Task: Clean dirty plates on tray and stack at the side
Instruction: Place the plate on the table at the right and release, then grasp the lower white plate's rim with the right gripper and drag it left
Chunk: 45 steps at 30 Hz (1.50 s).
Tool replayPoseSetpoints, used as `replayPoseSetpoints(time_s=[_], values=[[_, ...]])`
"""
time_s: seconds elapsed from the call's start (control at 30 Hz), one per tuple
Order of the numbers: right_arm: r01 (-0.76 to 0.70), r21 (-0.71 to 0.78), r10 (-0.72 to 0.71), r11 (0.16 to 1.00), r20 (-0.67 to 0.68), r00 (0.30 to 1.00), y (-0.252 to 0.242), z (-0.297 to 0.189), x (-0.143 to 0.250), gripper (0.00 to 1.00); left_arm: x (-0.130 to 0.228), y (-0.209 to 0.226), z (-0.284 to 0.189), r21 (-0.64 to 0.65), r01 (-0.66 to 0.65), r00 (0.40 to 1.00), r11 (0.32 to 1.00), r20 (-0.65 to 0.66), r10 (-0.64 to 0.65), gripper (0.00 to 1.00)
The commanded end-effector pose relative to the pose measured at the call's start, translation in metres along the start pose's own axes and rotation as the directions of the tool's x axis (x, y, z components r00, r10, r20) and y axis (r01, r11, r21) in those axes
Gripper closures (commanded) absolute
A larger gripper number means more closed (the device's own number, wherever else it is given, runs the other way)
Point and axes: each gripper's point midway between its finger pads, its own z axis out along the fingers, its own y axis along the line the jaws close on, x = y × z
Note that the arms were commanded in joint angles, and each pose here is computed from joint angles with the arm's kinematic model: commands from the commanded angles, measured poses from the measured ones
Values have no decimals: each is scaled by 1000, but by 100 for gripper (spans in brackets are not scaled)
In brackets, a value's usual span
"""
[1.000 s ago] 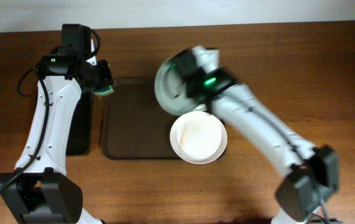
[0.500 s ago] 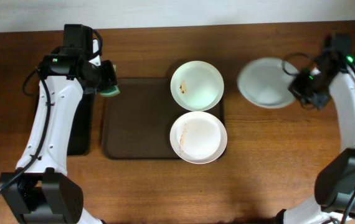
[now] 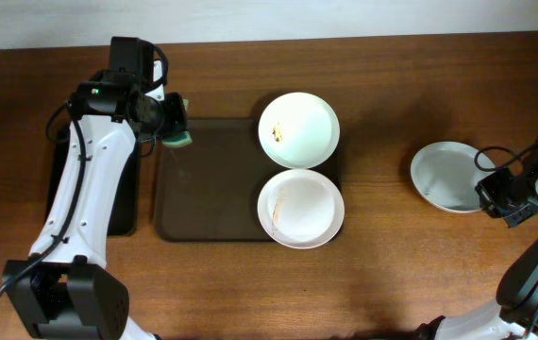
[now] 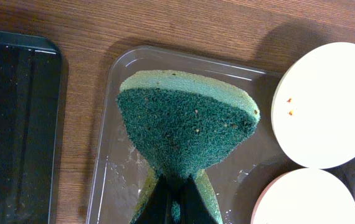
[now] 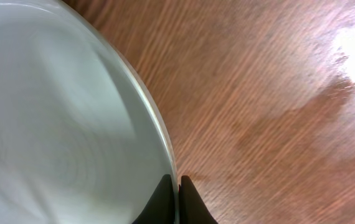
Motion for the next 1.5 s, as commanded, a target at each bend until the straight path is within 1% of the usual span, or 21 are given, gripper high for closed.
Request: replayPoseSetpoints(time_s=[0.0, 0.03, 0.07, 0.13, 0.2, 0.23, 0.37, 0.47, 0.57, 0.63, 0.67, 0.7, 0.83, 0.93, 1.03, 1.1, 1.17, 1.2, 1.27, 1.37, 1.47], values=[[12, 33, -13, 999, 21, 1000, -6, -2, 0, 94, 0, -1, 2, 9, 10, 1000, 1000, -5, -10, 99], [18, 33, -18, 999, 20, 1000, -4, -2, 1, 76, 0, -1, 2, 9, 10, 1000, 1000, -5, -10, 99], [21, 32, -21, 999, 18, 1000, -3, -2, 2, 62, 0, -1, 2, 9, 10, 1000, 1000, -5, -10, 99], [32, 18, -32, 999, 3, 999, 2, -2, 6, 46, 0, -1, 2, 9, 10, 1000, 1000, -5, -10, 99], [111, -35, -111, 993, -22, 994, 15, -3, 13, 39, 0, -1, 2, 9, 10, 1000, 1000, -5, -10, 99], [146, -52, -148, 988, -30, 989, 21, -5, 16, 39, 0, -1, 2, 9, 10, 1000, 1000, -5, -10, 99], [249, -71, -252, 966, -34, 967, 43, -17, 24, 37, 0, -1, 2, 9, 10, 1000, 1000, -5, -10, 99], [350, -106, -352, 931, -3, 936, 67, -18, 31, 38, 0, -1, 2, 9, 10, 1000, 1000, -5, -10, 99], [458, -49, -452, 888, 91, 887, 93, -14, 30, 43, 0, -1, 2, 9, 10, 1000, 1000, -4, -10, 99], [493, -29, -488, 869, 113, 866, 105, -9, 33, 45, 0, -1, 2, 9, 10, 1000, 1000, -4, -10, 99], [512, -37, -505, 858, 113, 855, 112, -6, 39, 49, 0, -1, 2, 9, 10, 1000, 1000, -5, -10, 99], [536, -62, -529, 842, 105, 842, 122, -4, 48, 52, 0, -1, 2, 9, 10, 1000, 1000, -5, -10, 99], [650, -179, -642, 738, 108, 759, 163, -13, 92, 53, 0, -1, 2, 9, 10, 1000, 1000, -5, -10, 99], [725, -212, -715, 655, 136, 686, 191, -38, 125, 52, 0, -1, 2, 9, 10, 1000, 1000, -5, -10, 99], [764, -272, -767, 585, 123, 630, 210, -58, 160, 52, 0, -1, 2, 9, 10, 1000, 1000, -5, -10, 99], [759, -287, -772, 584, 92, 629, 211, -58, 178, 52, 0, -1, 2, 9, 10, 1000, 1000, -4, -10, 99], [746, -281, -771, 603, 32, 636, 205, -53, 197, 55, 0, -1, 2, 9, 10, 1000, 1000, -5, -10, 99], [730, -269, -763, 628, -31, 646, 197, -49, 217, 64, 0, -1, 2, 9, 10, 1000, 1000, -5, -10, 100], [717, -251, -753, 650, -86, 652, 189, -43, 235, 69, 0, -1, 2, 9, 10, 1000, 1000, -4, -10, 99], [701, -186, -725, 689, -151, 672, 170, -32, 252, 69, 0, -1, 2, 9, 10, 1000, 1000, -5, -10, 99], [713, -137, -724, 688, -191, 663, 152, -21, 263, 69, 0, -1, 2, 9, 10, 1000, 1000, -5, -10, 99]])
